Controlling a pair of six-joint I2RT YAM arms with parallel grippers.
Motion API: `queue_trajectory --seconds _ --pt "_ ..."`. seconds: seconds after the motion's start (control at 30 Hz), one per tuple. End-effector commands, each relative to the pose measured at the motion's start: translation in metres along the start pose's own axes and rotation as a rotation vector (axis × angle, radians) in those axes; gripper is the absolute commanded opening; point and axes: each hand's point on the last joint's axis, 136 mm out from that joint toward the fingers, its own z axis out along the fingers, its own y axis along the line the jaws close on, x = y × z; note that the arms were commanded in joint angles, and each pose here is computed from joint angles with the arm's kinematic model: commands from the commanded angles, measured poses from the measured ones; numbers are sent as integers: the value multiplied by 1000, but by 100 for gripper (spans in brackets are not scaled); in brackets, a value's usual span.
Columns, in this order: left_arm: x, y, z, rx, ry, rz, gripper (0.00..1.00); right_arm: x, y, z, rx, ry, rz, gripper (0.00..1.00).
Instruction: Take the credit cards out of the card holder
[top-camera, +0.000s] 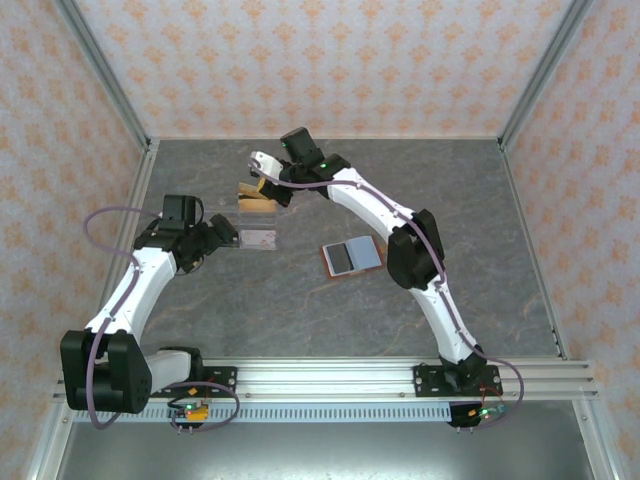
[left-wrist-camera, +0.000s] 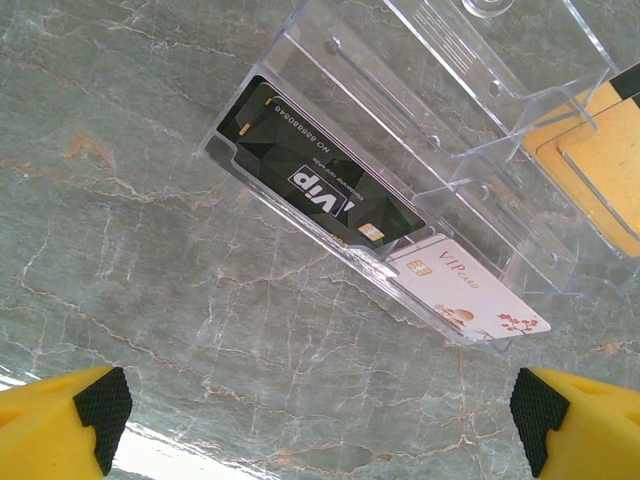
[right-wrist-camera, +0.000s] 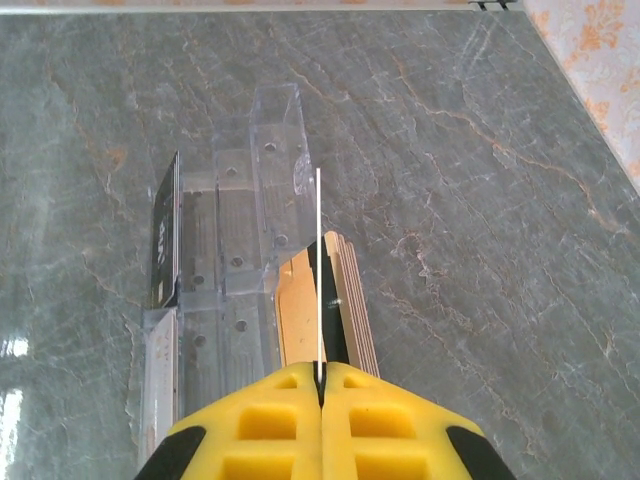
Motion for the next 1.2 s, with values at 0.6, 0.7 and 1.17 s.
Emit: queue_trajectory --seconds 0.6,0.7,1.17 --pt "6 9 -1 -34 39 32 100 22 2 11 -37 89 -91 4" --pt "7 9 -1 -32 40 32 100 18 0 11 -29 78 -73 13" --pt "9 6 -3 -10 43 29 100 -29 -12 -35 79 1 120 40"
